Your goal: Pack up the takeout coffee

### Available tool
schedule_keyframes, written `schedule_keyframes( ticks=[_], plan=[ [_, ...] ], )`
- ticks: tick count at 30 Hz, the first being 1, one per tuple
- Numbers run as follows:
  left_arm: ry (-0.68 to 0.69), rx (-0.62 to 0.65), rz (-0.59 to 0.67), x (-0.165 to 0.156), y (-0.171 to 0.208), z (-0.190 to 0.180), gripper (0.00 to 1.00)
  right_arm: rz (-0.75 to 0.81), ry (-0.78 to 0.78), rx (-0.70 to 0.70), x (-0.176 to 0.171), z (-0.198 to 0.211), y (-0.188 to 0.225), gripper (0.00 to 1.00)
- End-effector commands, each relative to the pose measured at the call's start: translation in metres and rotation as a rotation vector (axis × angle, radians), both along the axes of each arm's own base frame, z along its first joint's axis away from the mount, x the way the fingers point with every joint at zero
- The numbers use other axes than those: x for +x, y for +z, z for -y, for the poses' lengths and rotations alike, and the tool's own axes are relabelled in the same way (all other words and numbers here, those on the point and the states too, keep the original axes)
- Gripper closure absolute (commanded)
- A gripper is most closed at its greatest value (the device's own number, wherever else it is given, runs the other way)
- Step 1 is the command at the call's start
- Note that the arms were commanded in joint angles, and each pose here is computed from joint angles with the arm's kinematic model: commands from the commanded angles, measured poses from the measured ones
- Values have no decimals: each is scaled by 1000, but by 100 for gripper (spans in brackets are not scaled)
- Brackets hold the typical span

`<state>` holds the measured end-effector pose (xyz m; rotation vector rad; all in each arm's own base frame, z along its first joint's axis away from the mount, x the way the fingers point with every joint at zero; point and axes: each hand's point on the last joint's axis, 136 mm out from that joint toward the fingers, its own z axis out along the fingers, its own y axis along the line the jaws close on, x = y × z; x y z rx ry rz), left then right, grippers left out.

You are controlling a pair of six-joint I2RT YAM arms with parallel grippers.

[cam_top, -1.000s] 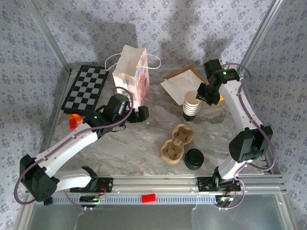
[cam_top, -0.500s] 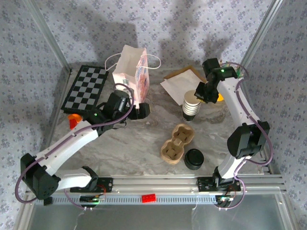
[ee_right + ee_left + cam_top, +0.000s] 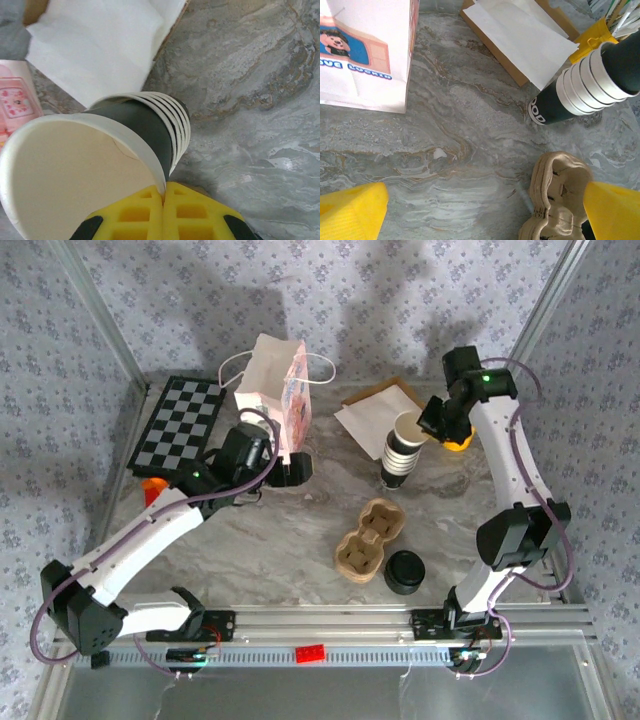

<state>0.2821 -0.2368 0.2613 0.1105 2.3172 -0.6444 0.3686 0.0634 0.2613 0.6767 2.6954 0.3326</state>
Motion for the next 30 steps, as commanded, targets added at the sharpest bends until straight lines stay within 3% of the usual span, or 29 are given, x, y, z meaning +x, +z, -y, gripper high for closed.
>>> schedule_keyframes(
  ticks=[1, 6, 14, 22, 30],
  plan=[
    [-20, 14, 11, -4, 13, -1, 0, 68, 11, 22, -17, -2, 40, 98],
    [-14, 4, -16, -11, 16, -4, 0, 118, 49, 42, -26, -14, 65, 98],
    [14, 13, -35, -29, 21, -25, 0, 177, 313, -4, -61, -87, 75, 98],
    [43, -10, -71, -44, 3, -41, 0, 133, 460, -29, -63, -152, -12, 99],
    [78, -12, -101, -44, -18, -45, 0, 127, 398, -74, -34, -171, -73, 100]
  ],
)
